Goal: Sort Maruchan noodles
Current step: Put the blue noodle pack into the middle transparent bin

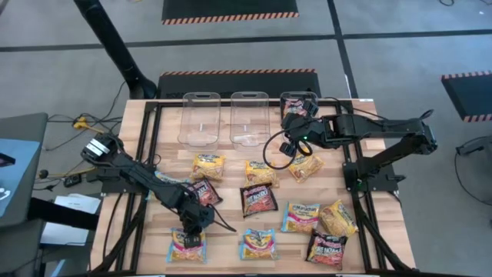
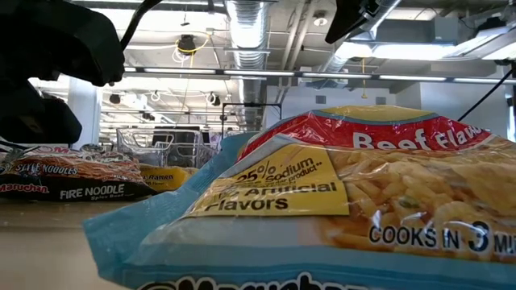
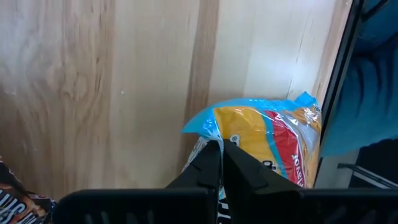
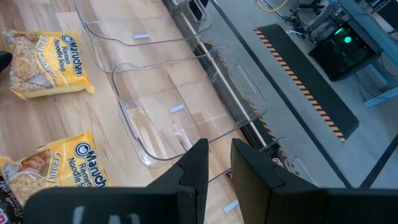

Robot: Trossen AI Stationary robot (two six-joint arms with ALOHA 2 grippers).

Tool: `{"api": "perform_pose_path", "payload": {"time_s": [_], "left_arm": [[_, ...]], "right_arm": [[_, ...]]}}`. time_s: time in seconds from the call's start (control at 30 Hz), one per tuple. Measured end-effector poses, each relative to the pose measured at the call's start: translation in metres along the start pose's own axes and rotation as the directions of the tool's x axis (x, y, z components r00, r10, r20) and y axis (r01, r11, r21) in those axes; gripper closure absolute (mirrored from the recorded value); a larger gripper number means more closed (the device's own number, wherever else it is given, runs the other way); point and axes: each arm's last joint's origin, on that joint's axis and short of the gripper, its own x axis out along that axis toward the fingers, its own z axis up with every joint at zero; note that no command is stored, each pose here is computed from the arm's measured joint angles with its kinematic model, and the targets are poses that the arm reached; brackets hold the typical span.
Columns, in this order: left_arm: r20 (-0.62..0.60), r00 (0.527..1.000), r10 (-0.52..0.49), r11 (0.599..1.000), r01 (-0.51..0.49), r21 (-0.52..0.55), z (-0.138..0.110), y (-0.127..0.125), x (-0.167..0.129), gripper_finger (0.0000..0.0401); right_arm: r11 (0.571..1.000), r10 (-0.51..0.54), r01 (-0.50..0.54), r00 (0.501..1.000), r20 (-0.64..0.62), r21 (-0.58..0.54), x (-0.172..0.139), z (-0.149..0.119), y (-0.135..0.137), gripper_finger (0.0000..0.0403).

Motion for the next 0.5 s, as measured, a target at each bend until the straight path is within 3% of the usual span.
{"api": "perform_pose_path", "payload": {"time_s": [0.5], "left_arm": [[0.142, 0.990, -0.019, 1.000, 0.018, 0.013, 0.019, 0.013, -0.044, 0.0401]], "right_arm": [[1.000, 0.000, 0.000, 1.000, 0.001, 0.001, 0.000, 0.000, 0.000, 0.0309]]}}
